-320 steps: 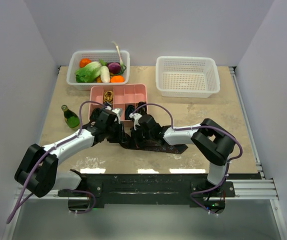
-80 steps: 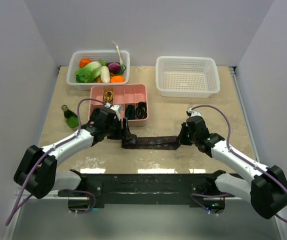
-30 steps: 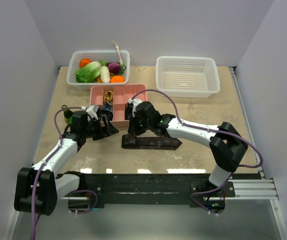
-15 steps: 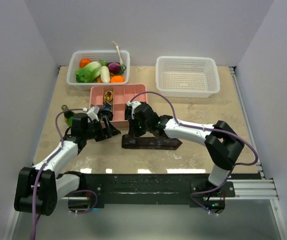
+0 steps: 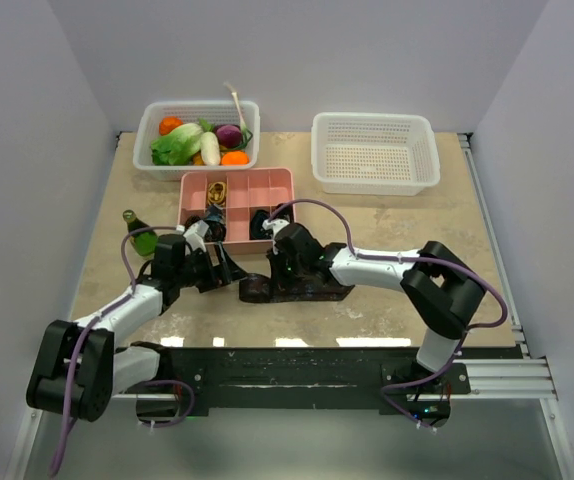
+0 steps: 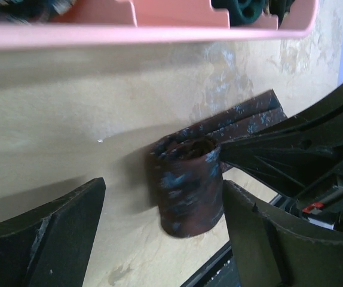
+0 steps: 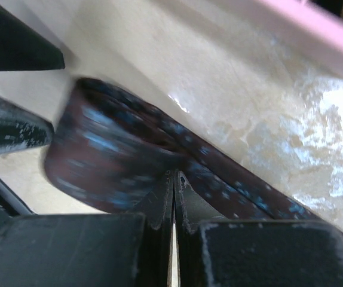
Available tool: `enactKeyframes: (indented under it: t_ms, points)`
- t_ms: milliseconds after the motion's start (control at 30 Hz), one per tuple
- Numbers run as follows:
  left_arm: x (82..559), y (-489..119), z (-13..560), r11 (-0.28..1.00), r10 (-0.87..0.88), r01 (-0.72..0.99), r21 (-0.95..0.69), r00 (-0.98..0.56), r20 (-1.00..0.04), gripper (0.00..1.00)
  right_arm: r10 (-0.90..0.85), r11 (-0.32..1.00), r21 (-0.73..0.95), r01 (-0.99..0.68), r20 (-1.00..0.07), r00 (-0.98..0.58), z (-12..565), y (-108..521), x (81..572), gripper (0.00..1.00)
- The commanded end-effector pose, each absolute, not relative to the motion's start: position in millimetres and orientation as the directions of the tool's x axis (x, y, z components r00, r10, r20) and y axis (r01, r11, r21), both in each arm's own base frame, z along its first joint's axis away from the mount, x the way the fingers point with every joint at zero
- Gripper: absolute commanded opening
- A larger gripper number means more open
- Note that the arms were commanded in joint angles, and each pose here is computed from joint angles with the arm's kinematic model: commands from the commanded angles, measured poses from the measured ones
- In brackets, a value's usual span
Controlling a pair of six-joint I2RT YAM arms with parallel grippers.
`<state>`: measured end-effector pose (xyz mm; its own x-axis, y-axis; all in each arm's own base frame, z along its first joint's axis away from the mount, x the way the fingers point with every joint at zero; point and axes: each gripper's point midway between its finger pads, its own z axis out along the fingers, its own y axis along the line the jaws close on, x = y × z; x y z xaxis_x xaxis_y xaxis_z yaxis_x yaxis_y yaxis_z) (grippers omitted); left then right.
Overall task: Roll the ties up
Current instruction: Roll the tie at the center of the board.
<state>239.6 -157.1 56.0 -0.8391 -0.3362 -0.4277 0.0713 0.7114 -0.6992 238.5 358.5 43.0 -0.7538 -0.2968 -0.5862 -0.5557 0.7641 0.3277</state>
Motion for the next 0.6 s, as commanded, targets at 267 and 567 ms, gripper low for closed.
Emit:
enactKeyframes:
  t_ms: [267,567]
  points:
    - [239.8,-177.1,54.4,0.69,-0.326,0.091,-0.718,-0.847,-0.421,0.81,-0.266,0.771,0.333,-0.543,-0.606,-0.749,48.1,357.7,241.1,0.0]
    - [248.6,-151.3,67.7,0.79,-0.349,0.031,-0.613,-0.799,-0.49,0.83,-0.215,0.718,0.373,-0.588,-0.684,-0.697,100.9,369.4,245.3,0.0]
